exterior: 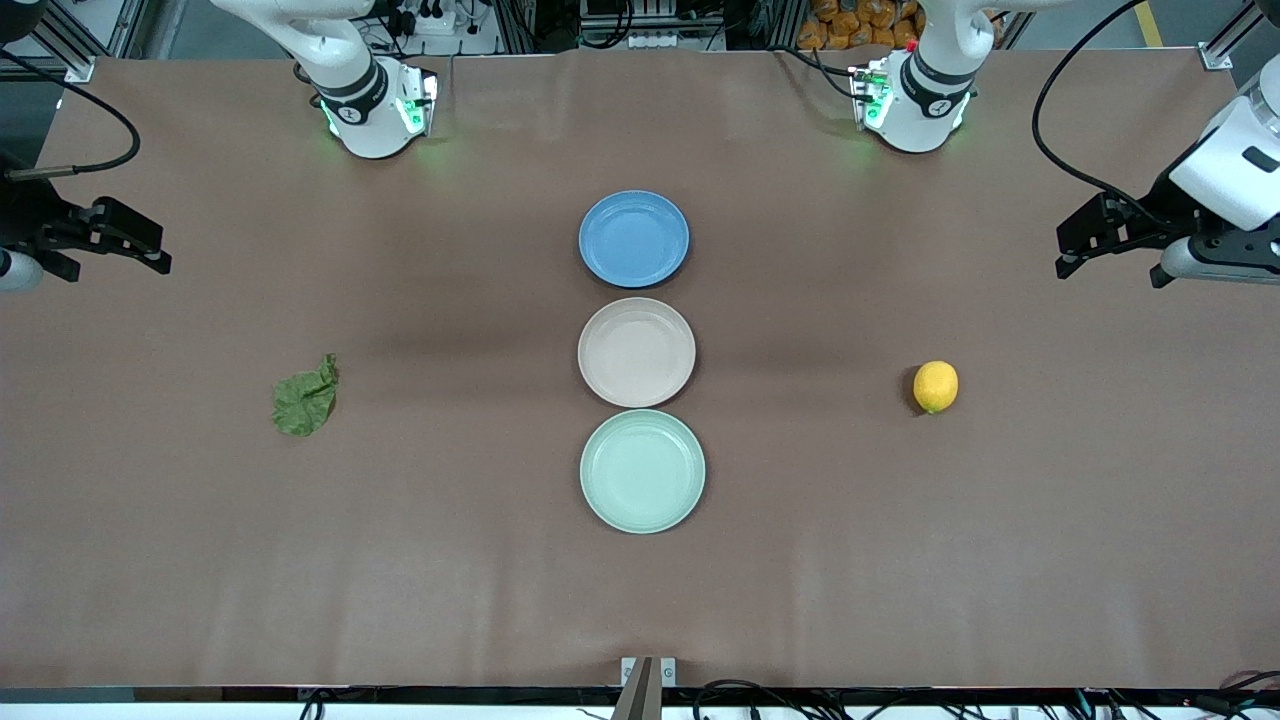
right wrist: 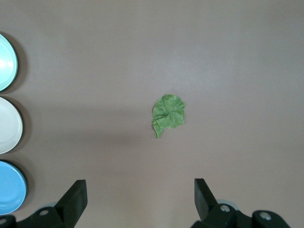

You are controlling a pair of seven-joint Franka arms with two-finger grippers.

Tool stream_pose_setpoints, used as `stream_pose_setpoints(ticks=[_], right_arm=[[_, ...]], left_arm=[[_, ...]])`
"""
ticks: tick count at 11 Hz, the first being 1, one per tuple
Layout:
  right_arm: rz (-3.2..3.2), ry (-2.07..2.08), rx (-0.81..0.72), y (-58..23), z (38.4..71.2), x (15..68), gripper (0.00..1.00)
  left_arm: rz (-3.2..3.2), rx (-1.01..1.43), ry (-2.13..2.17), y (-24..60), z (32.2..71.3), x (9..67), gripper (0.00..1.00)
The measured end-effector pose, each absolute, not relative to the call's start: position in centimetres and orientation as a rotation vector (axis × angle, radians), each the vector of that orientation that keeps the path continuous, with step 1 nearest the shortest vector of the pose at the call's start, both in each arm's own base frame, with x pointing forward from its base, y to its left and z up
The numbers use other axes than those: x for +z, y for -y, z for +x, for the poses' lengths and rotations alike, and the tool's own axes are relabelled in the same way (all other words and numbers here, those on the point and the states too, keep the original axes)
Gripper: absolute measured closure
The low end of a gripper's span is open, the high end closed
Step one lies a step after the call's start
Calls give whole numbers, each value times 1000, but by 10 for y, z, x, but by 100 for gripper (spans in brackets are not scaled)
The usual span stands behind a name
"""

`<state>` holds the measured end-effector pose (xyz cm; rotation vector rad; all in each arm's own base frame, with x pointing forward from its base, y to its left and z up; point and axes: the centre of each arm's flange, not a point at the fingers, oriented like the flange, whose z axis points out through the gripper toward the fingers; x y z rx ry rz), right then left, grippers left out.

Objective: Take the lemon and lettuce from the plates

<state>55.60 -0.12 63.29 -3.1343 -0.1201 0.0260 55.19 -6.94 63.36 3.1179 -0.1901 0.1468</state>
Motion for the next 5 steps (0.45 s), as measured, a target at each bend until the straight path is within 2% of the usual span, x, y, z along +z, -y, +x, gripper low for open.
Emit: stream_pose_setpoints(ticks=[5], right_arm=[[-3133, 125, 37, 0, 558, 629, 0]], left_arm=[[3117, 155, 194, 70, 550, 638, 0]])
